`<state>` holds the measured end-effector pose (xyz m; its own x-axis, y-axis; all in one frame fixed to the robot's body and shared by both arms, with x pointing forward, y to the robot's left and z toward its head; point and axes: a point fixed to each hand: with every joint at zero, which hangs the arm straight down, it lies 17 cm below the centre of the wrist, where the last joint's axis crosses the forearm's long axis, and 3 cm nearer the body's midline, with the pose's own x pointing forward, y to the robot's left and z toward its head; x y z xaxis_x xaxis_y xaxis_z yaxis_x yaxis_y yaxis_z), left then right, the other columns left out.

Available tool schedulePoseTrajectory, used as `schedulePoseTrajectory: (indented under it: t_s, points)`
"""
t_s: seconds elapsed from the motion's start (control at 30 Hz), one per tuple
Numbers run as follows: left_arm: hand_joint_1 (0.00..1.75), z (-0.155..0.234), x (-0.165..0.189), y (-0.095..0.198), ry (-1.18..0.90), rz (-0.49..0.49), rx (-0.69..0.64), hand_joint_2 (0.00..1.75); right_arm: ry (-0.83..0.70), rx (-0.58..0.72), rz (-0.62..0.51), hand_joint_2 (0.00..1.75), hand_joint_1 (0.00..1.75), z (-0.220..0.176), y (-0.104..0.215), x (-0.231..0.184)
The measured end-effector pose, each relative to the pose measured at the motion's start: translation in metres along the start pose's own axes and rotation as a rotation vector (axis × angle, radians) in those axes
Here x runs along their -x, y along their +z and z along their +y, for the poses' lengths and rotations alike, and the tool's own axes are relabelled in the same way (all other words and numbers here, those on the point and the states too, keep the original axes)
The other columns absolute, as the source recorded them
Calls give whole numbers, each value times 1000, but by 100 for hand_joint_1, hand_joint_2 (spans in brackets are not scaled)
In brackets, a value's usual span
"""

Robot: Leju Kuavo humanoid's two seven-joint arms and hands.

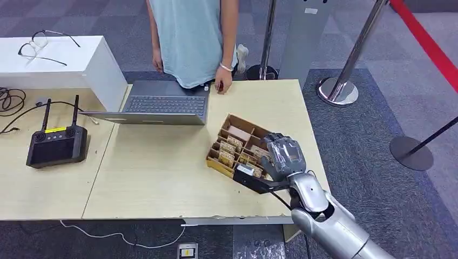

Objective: Pass the card to the sensor for recognition and then transmit it.

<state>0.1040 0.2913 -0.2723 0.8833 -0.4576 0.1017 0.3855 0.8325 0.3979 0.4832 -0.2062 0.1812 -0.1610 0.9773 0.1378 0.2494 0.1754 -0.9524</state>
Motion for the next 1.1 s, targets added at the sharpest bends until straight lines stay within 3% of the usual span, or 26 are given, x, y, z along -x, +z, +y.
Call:
schedulePoseTrajectory:
  t_s: [1.1]
  points:
    - [0, 0, -1, 0, -5, -5, 4, 175, 8, -32, 25, 175, 68, 4, -1, 11]
